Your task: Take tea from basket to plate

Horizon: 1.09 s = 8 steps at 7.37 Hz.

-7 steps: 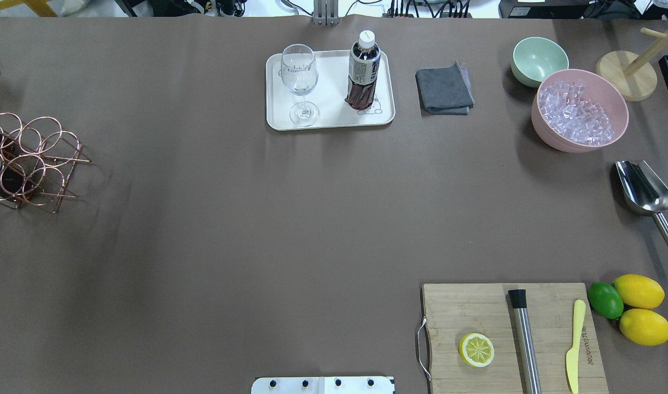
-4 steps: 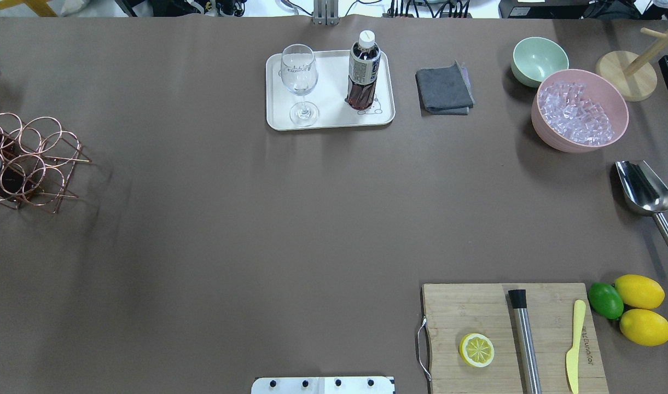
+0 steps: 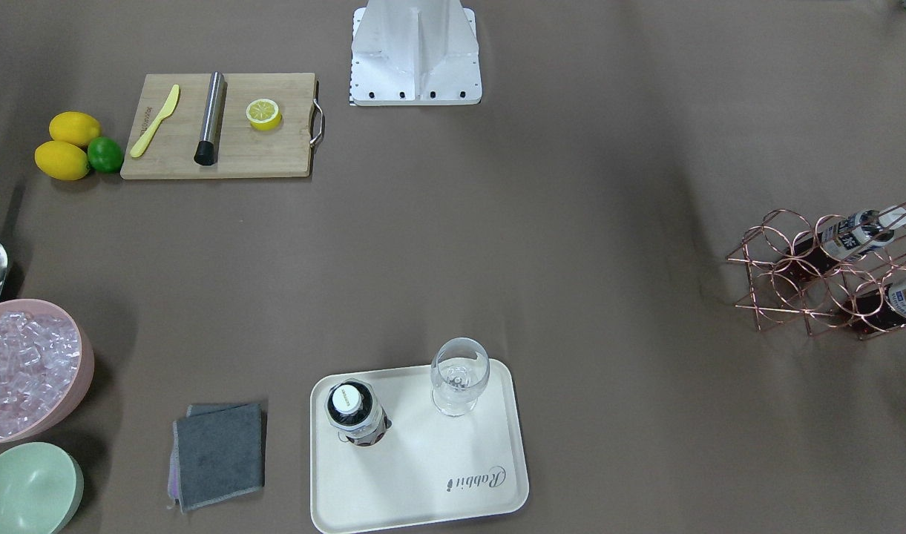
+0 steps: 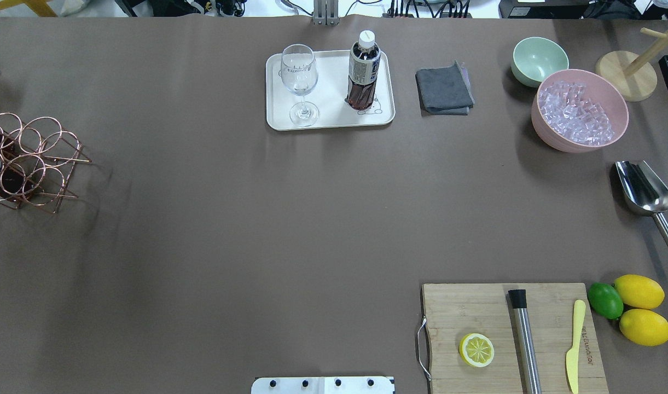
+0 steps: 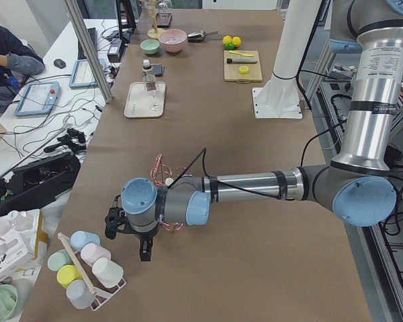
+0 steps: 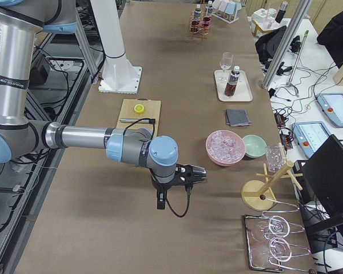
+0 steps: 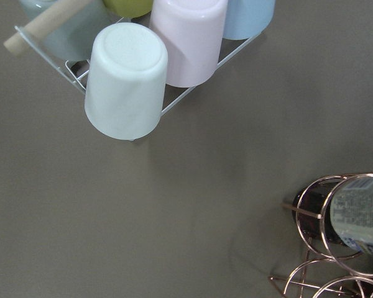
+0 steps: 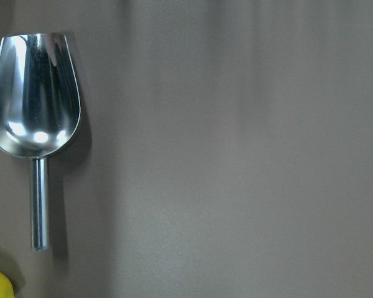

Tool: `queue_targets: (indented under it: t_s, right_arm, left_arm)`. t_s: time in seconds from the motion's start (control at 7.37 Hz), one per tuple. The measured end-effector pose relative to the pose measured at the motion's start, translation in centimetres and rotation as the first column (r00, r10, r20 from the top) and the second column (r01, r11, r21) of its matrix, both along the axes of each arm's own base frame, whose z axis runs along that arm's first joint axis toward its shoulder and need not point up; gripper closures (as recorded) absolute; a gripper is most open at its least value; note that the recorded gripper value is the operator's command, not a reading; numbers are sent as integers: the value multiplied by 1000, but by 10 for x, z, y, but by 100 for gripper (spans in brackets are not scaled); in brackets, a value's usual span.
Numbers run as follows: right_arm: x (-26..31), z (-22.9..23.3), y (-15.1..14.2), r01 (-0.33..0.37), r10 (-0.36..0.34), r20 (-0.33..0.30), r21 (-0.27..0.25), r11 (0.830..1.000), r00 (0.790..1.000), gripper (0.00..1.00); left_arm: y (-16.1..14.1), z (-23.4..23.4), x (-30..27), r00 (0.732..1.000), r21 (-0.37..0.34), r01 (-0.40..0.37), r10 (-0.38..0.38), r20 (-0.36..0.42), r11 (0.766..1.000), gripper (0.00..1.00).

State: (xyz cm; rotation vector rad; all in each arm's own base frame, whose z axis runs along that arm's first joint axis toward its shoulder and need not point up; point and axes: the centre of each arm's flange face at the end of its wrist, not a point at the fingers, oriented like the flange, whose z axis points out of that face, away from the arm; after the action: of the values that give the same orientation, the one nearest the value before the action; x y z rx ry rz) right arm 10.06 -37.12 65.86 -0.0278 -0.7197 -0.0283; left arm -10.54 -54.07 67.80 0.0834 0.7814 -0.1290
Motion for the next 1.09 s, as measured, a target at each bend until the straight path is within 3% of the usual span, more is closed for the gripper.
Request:
queue_targets:
  t_s: [0.54,1.09]
  right_arm:
    - [-1,0,-3,-6,6,10,-7,1000,1000,0]
    - [-2,5,-11,-12,12,36,-18,1000,999,0]
  left_arm:
    - [-10,-25,12,998,-16,33,-33,-47,999,2]
    - [-14,-39,26,998,2,17,-17,-54,1000,2]
